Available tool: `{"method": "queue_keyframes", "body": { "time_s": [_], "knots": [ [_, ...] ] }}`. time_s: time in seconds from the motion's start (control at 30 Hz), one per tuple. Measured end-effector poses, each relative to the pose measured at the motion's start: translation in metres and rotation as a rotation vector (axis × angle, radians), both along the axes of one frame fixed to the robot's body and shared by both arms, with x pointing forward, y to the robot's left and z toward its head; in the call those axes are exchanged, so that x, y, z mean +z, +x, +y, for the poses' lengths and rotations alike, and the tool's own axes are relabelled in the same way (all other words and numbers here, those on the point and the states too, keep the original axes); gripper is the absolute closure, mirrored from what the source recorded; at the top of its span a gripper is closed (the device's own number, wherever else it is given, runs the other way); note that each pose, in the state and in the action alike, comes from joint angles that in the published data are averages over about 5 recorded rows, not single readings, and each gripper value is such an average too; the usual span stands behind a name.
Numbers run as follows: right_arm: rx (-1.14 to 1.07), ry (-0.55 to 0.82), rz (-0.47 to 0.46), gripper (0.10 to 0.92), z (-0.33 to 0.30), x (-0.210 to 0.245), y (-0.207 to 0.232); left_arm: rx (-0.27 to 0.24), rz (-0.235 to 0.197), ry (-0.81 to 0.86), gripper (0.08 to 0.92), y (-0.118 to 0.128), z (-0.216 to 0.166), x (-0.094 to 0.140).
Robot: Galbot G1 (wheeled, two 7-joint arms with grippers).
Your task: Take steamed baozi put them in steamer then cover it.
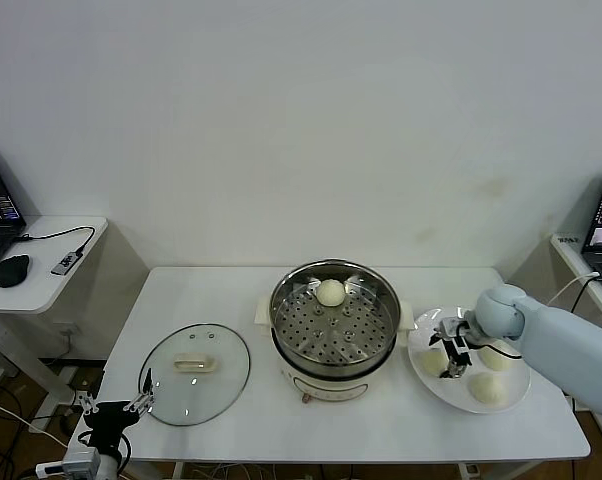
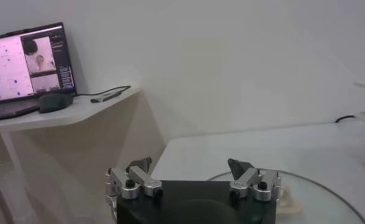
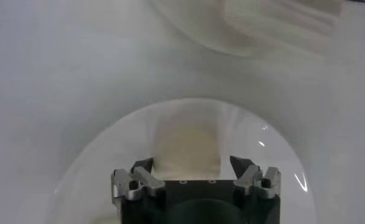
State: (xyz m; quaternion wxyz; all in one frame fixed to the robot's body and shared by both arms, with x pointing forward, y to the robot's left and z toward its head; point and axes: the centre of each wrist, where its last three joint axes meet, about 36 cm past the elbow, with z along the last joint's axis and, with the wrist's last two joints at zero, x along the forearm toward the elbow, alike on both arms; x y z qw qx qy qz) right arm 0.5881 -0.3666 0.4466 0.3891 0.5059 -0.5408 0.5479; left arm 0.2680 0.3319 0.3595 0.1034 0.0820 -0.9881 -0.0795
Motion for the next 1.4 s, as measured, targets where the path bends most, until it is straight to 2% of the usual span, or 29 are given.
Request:
{"method": "queue_keyframes", "body": {
  "time_s": [0.2, 0.4, 0.77, 1.1, 1.4],
  "knots": [
    [-0.006, -0.006, 0.002, 0.419, -0.003, 0.005, 0.001, 0.002, -0.001, 0.0, 0.177, 0.0, 0.0, 0.0],
    [-0.02, -0.008, 0.003, 0.428, -0.009, 0.024, 0.0, 0.001, -0.001, 0.003, 0.177, 0.001, 0.001, 0.001],
    [-0.069, 0.027, -0.087, 0.42, -0.02, 0.119, 0.001, -0.015, -0.001, 0.01, 0.177, 0.002, 0.002, 0.003],
    [-0.035, 0.108, -0.184, 0.412, 0.033, 0.219, 0.001, -0.023, -0.006, 0.006, 0.177, 0.005, 0.0, 0.004],
    [-0.002, 0.182, -0.165, 0.412, 0.115, 0.246, 0.009, -0.012, -0.013, -0.005, 0.177, 0.007, -0.002, 0.003]
  ]
}}
